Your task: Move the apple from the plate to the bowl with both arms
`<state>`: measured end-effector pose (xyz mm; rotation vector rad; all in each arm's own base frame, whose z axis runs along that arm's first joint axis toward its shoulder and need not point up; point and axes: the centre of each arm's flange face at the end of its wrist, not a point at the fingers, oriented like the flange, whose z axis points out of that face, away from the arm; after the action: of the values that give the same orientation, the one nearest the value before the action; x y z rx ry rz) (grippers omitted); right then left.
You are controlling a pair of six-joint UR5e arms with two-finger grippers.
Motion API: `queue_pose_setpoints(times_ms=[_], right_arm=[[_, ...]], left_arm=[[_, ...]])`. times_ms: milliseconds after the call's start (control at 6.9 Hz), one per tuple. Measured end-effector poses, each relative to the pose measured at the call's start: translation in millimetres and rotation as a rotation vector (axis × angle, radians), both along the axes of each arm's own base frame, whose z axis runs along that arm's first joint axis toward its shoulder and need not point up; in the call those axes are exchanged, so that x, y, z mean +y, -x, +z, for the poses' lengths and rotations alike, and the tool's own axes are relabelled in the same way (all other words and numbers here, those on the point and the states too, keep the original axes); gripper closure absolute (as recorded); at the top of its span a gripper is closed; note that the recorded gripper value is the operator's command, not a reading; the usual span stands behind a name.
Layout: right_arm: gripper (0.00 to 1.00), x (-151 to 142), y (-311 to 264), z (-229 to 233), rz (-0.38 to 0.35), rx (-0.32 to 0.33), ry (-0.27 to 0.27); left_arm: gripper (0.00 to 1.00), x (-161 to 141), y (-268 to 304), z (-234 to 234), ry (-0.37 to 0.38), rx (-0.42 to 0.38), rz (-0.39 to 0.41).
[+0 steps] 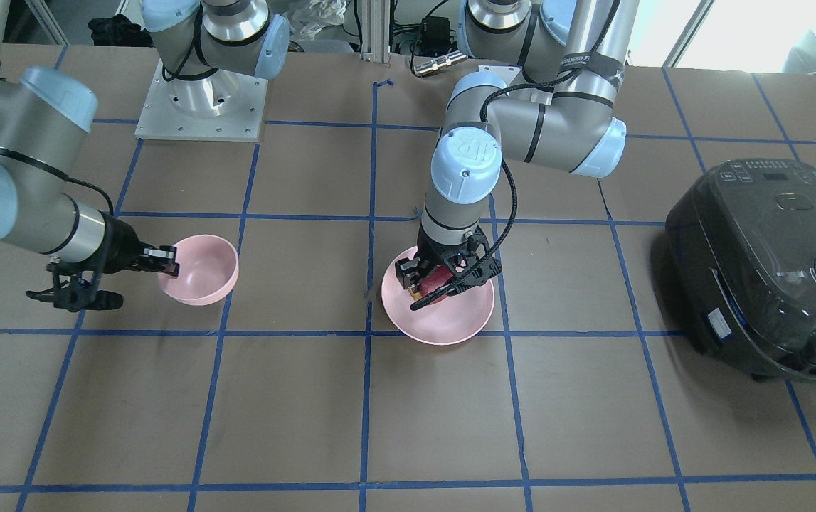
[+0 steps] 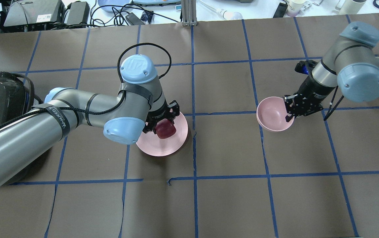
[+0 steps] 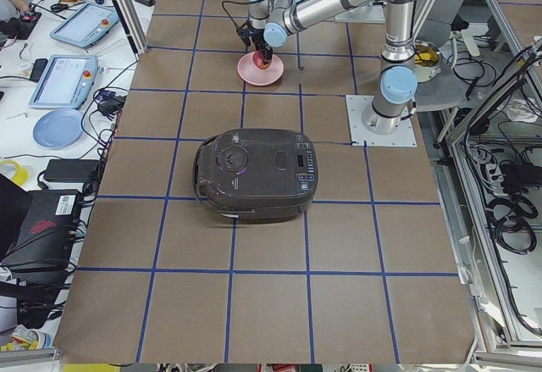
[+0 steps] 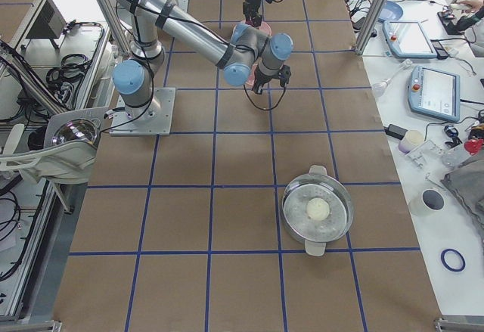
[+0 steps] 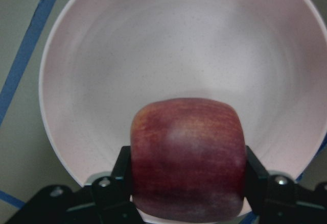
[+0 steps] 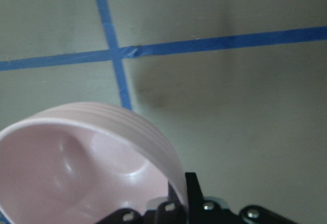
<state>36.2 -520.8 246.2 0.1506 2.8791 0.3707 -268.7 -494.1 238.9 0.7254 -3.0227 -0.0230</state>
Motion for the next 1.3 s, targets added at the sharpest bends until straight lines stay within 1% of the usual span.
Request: queue_pose_setpoints(times_ms=[145,290,435,580,725,870,1014,1159,1304], right_arm=[[1.0,4.8,-41.7,-3.8,-0.009,0.014,-0.018],[1.0,11.6,-73.5,-12.4,-0.018,0.031,-0.026],[1.0,18.8,-92.4,-25.8,-0.019,0.041,-0.027],[0.7,24.5,-101.5,-38.3,-0.018,0.044,-0.027],[0.11,28.6,-109.4,-47.1,-0.016,0.045,-0.029],[0.0,30.2,-116.6,-49.8,-0.015,0.047,-0.02],[0.0,26.1,-118.2,-44.7,-0.018,0.05,0.012],[0.0,15.0,-113.9,-29.2,-0.023,0.059,0.06],[0.0,0.0,-102.3,-3.7,-0.024,0.09,0.092]], left_arm=[[1.0,-14.0,3.6,18.2,0.024,0.007,-0.063],[1.0,-25.5,7.6,33.4,0.032,0.016,-0.105],[1.0,-32.6,12.9,44.6,0.039,0.041,-0.123],[1.0,-34.4,19.1,50.7,0.036,0.079,-0.084],[1.0,-33.1,27.1,53.5,0.024,0.12,0.005],[1.0,-28.3,40.7,55.7,-0.004,0.184,0.11],[1.0,-19.6,58.6,57.6,-0.04,0.243,0.198],[1.0,-7.0,80.9,58.3,-0.065,0.272,0.258],[1.0,6.0,103.6,57.2,-0.077,0.289,0.306]])
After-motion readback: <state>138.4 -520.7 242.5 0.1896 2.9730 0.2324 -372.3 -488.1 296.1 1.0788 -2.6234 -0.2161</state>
